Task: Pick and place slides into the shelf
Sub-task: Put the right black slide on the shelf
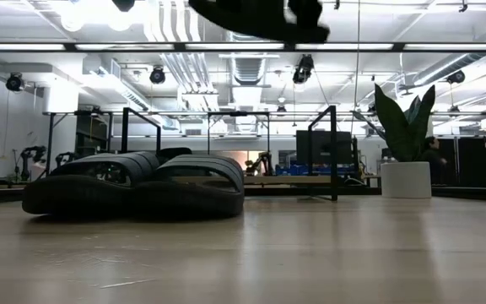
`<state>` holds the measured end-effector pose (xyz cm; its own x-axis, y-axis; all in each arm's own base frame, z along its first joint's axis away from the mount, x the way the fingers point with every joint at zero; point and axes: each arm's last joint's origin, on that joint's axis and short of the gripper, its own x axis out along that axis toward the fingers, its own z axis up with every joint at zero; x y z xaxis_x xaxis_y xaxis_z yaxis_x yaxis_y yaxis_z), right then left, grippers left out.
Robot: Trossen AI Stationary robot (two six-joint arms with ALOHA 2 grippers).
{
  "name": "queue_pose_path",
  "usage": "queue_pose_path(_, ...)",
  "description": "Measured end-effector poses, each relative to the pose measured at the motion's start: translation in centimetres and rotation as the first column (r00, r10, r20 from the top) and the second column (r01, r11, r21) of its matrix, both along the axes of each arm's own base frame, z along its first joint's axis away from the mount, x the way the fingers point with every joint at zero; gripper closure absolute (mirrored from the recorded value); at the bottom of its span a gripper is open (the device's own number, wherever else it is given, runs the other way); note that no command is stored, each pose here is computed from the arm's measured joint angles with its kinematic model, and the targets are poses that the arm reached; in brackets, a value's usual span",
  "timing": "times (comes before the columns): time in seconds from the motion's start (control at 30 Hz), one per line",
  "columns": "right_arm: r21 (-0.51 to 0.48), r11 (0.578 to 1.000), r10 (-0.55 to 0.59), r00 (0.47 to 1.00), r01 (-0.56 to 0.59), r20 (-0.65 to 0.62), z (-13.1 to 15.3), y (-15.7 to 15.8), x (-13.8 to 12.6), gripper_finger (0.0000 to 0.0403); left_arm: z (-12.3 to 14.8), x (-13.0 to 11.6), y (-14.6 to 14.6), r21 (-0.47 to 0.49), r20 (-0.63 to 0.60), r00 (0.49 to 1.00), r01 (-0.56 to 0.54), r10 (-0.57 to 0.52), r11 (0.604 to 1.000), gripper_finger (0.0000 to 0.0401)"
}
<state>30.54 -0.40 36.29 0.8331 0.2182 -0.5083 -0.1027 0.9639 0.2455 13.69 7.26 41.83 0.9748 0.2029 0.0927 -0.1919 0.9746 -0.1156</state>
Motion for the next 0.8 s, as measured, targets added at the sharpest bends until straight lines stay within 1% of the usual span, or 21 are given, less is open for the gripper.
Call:
queue_pose_path(0.03,-0.067,0.996,-0.062,0.997,0.065,0.049,1.0,0.1,-0.4,0.0394,0.0,0.0,0.0,0.000,0.000,1.000,0.000,0.000,1.000,0.0381)
queue_pose_path(0.1,-0.178,0.963,-0.176,0.972,0.202,0.155,2.6,0.3,-1.0,0.0394,0.0,0.0,0.0,-0.001,0.000,1.000,0.000,0.000,1.000,0.0381)
queue_pose_path(0.17,-0.236,0.920,-0.247,0.930,0.314,0.274,4.0,0.4,-1.5,0.0394,0.0,0.1,0.1,-0.005,0.001,1.000,0.001,-0.001,1.000,0.0381)
queue_pose_path(0.23,-0.261,0.885,-0.277,0.886,0.386,0.371,5.1,0.5,-1.6,0.0394,-0.1,0.3,0.2,-0.042,0.003,1.000,0.009,-0.009,0.999,0.0381)
queue_pose_path(0.3,-0.282,0.866,-0.276,0.865,0.413,0.418,5.6,0.5,-1.6,0.0394,-0.2,0.7,0.3,-0.057,-0.001,0.999,0.035,-0.035,0.998,0.0381)
queue_pose_path(0.37,-0.314,0.857,-0.264,0.871,0.409,0.414,5.4,0.5,-1.3,0.0394,-0.3,1.1,0.5,-0.059,-0.001,0.997,0.079,-0.079,0.995,0.0379)
queue_pose_path(0.47,-0.338,0.845,-0.275,0.879,0.414,0.391,4.8,0.5,-0.7,0.0394,-0.6,1.9,0.7,-0.116,-0.010,0.992,0.126,-0.128,0.985,0.0359)
queue_pose_path(0.53,-0.349,0.837,-0.281,0.879,0.421,0.385,4.5,0.5,-0.4,0.0394,-0.9,2.3,1.0,-0.150,-0.020,0.990,0.138,-0.143,0.979,0.0331)
queue_pose_path(0.7,-0.361,0.831,-0.280,0.880,0.422,0.383,4.2,0.5,0.1,0.0394,-1.4,3.4,1.4,-0.178,-0.035,0.976,0.206,-0.215,0.962,0.0245)
queue_pose_path(0.8,-0.374,0.823,-0.280,0.878,0.428,0.389,4.2,0.4,0.2,0.0394,-1.6,4.0,1.7,-0.237,-0.013,0.969,0.237,-0.246,0.942,0.0206)
